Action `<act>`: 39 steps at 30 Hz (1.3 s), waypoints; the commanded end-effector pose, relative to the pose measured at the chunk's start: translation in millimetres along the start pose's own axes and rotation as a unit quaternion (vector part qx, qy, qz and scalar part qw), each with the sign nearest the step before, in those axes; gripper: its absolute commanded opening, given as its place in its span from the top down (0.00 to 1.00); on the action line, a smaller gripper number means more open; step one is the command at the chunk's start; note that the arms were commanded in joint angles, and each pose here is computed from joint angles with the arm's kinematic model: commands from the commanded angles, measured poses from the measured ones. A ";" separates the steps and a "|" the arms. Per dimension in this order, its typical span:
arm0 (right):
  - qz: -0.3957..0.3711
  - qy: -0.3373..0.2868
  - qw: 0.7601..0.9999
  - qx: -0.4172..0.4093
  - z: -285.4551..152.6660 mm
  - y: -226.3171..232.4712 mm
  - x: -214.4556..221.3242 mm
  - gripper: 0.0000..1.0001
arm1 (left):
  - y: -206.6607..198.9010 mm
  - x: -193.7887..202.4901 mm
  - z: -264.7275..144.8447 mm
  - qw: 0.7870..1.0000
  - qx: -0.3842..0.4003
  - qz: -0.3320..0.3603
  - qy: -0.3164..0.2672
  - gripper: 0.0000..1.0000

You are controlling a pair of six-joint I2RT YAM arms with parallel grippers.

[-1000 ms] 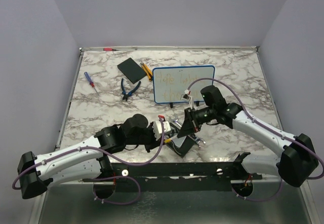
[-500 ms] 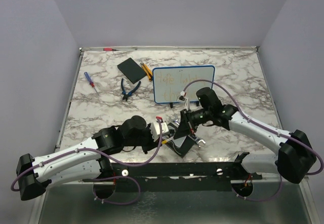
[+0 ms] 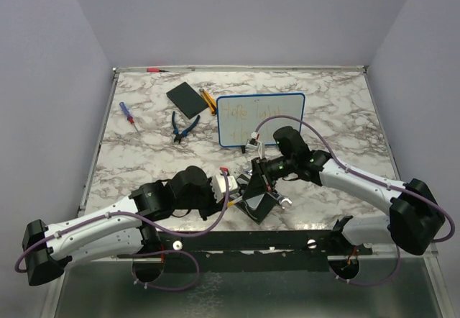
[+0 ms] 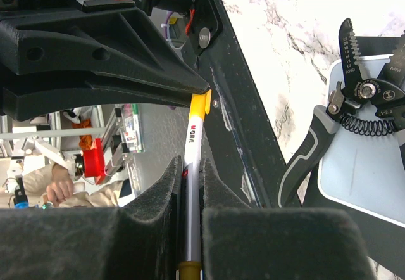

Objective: Write a sentence on the whiteboard
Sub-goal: Close the whiteboard marker at the center of the board.

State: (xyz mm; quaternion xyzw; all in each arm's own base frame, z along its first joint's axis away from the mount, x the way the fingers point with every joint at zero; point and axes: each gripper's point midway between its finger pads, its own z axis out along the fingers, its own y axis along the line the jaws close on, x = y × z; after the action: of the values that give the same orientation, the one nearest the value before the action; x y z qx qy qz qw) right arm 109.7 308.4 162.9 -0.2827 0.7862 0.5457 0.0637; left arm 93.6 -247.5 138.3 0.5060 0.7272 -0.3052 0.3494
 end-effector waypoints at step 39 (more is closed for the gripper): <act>-0.067 -0.093 0.977 0.179 -36.7 9.0 -20.9 1.00 | 31.3 -76.4 -16.7 0.987 -0.084 0.016 -0.136 0.65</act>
State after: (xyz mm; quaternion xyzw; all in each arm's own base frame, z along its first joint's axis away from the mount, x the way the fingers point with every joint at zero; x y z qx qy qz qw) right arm 122.6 295.3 189.4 -0.2812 0.8286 0.4453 0.1899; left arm 118.6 -258.7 162.8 0.4808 0.7103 -0.2991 0.4181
